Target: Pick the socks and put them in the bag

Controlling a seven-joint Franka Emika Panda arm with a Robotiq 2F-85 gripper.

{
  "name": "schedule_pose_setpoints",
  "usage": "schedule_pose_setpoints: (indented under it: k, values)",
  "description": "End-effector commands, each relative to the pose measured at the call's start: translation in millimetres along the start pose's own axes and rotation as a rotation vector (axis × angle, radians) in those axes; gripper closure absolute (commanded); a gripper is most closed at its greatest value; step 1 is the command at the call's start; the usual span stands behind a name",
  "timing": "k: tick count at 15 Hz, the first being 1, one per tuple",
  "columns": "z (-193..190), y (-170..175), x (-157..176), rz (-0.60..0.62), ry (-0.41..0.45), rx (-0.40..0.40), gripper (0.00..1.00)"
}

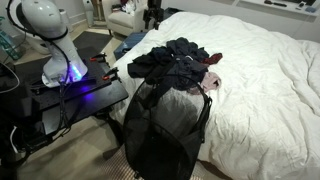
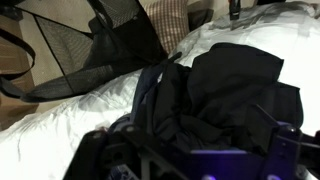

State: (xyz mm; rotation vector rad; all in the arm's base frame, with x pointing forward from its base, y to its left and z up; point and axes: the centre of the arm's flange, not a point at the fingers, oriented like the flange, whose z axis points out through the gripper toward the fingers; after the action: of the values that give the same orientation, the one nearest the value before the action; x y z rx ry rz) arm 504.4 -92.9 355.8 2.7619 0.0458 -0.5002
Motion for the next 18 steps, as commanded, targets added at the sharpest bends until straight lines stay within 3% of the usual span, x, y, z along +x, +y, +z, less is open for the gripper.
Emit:
schedule_pose_setpoints:
  k: [1, 13, 18]
  values:
    - [7.6, -14.8, 46.8, -0.103, -0.010, -0.071, 0.00]
    - [28.5, -66.7, 125.6, -0.659, -0.063, -0.255, 0.00]
    - [39.5, -92.3, 133.0, -0.842, -0.007, -0.228, 0.00]
